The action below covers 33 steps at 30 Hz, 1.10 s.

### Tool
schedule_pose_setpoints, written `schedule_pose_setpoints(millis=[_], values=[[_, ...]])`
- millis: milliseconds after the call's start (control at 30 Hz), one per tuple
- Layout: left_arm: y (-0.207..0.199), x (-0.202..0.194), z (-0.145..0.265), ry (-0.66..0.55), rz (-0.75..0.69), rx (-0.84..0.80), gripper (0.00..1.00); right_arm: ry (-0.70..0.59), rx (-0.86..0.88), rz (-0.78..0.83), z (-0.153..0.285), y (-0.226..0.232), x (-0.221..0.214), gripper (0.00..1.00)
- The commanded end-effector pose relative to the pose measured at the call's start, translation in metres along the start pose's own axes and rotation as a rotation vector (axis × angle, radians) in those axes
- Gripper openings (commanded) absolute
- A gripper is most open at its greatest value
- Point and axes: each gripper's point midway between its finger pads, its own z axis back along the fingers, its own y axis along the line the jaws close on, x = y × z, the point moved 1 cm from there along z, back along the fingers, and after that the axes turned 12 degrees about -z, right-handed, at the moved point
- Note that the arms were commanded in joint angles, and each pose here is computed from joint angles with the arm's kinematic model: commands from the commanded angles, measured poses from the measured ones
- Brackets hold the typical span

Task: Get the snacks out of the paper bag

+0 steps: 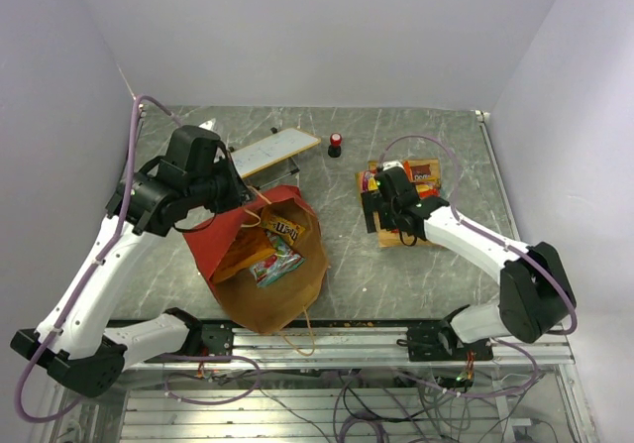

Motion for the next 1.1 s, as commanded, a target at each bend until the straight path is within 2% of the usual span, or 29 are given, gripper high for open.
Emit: schedule_pose_setpoints(millis=[0,167,300,433,533,700,800,967,1067], values=[[-0.007,-0.001,0.005,-0.011,0.025,-0.056,0.07,0.019,0.088,-0.059,-0.005,0.016,0.004,0.85],[-0.007,-0.005,0.008,-0.007,0.042,-0.067,0.07,-0.059,0.145,-0.048,0.034,0.025,0.049,0.85],[-0.006,-0.004,0.014,-0.021,0.045,-0.063,0.07,-0.131,0.303,0.037,0.078,0.042,0.073,0.86],[-0.005,-0.003,0.015,-0.027,0.047,-0.058,0.07,-0.196,0.645,0.143,0.133,0.094,0.063,0.85],[-0.006,-0.002,0.015,-0.029,0.051,-0.062,0.07,-0.309,0.884,0.312,0.189,0.144,0.043,0.85],[-0.006,-0.002,0.016,-0.034,0.057,-0.06,0.07,-0.466,1.127,0.536,0.249,0.203,-0.004,0.81],[-0.005,-0.002,0.017,-0.034,0.058,-0.057,0.07,-0.496,1.177,0.731,0.257,0.234,-0.038,0.79],[-0.005,-0.002,0.018,-0.034,0.062,-0.049,0.07,-0.594,1.12,1.15,0.239,0.284,-0.09,0.78],[-0.004,-0.003,0.02,-0.024,0.061,-0.043,0.07,-0.696,1.11,1.248,0.222,0.308,-0.101,0.81]])
